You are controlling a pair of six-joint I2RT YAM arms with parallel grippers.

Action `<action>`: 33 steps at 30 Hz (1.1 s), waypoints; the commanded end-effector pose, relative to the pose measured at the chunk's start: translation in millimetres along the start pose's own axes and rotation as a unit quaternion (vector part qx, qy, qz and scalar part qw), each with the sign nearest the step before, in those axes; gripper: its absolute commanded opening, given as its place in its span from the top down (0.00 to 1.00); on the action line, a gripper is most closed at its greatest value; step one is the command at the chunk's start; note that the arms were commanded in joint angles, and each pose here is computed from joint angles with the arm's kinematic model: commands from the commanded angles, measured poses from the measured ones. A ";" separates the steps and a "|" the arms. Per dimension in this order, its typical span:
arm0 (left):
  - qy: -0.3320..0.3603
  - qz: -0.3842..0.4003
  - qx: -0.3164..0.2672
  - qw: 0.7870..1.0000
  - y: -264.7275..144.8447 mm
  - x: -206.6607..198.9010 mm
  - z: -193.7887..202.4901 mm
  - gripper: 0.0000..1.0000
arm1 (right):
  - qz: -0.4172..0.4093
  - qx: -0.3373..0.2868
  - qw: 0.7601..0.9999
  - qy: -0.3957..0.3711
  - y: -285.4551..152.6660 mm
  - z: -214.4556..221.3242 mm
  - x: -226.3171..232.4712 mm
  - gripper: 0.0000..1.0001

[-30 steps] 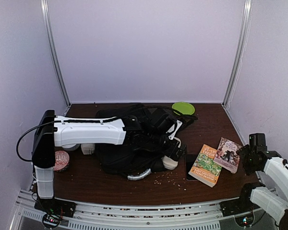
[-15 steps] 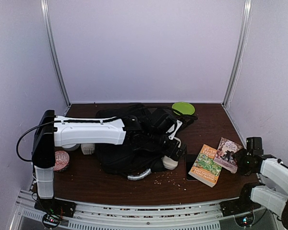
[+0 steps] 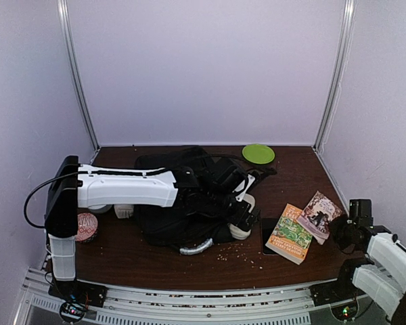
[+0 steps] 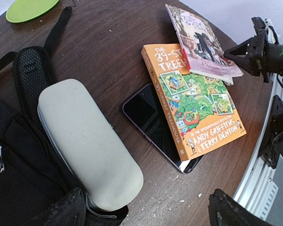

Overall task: Pack the student bag
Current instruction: Pick up the book from the center of the board.

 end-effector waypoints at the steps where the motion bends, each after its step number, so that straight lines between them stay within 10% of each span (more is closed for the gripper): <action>1: -0.010 -0.002 -0.029 1.000 -12.6 3.7 -14.3 0.07 | -0.002 0.021 1.000 -0.021 -11.2 5.4 1.8 1.00; 17: -0.051 -0.059 -0.085 0.993 -53.4 27.2 -35.2 0.07 | -0.180 0.025 0.975 -0.128 -91.7 14.2 106.4 1.00; 33: -0.082 -0.068 -0.043 0.993 -44.9 37.0 8.7 0.08 | -0.165 0.151 0.948 -0.226 -64.0 110.5 110.3 1.00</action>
Point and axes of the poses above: each gripper's point midway between its finger pads, its own y axis out along the fingers, its own x axis along the line the jaws close on, z = x × y, the point moved 2 cm from there along -y, back along the fingers, and after that the axes turned 8 degrees about y, right-handed, at the moved point
